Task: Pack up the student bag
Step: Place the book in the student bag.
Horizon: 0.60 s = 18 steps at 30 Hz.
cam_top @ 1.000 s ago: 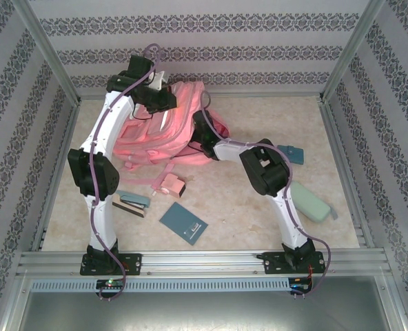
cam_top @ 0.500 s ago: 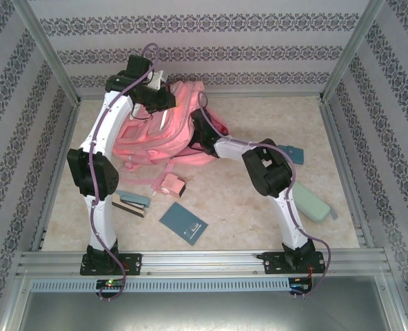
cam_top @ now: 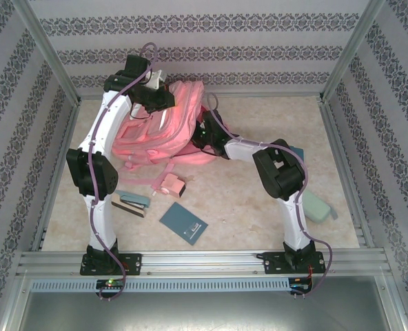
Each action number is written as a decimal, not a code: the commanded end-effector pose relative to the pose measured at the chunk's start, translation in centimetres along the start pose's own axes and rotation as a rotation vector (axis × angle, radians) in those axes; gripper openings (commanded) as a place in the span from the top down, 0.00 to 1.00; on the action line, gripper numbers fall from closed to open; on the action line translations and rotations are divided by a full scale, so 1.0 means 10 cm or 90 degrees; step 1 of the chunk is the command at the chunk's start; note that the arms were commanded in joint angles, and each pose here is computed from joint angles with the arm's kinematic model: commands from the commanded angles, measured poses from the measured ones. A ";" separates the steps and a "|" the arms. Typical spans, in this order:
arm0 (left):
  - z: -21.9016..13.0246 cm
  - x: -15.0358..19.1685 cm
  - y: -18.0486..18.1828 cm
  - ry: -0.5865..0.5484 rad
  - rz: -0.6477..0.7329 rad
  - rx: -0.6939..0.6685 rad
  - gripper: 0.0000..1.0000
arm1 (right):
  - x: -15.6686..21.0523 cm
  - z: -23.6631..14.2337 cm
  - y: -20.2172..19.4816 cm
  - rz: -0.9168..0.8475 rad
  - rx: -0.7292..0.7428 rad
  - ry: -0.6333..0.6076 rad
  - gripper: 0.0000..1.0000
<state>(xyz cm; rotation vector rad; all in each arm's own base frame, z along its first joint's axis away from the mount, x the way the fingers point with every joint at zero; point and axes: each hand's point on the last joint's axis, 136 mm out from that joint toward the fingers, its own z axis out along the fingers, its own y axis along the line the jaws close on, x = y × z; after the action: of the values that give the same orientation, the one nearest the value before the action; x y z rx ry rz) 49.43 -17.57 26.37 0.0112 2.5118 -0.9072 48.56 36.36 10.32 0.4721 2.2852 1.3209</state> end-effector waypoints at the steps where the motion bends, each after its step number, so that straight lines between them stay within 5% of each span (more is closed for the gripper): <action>1: -0.24 -0.21 -0.27 -0.062 0.049 0.058 1.00 | -0.11 -0.17 0.25 -0.035 -0.024 -0.019 0.47; 14: -0.26 -0.19 -0.37 -0.064 0.039 0.090 1.00 | 0.12 0.38 -0.02 0.004 0.002 0.035 0.85; 18: -0.27 -0.16 -0.43 -0.060 0.044 0.098 1.00 | 0.17 0.57 0.04 0.005 -0.006 0.054 0.85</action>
<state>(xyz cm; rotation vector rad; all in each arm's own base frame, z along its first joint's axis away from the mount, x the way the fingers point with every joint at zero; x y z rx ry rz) 49.46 -18.19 25.50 0.0057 2.5127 -0.9676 50.39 39.69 7.96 0.4575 2.3274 1.3519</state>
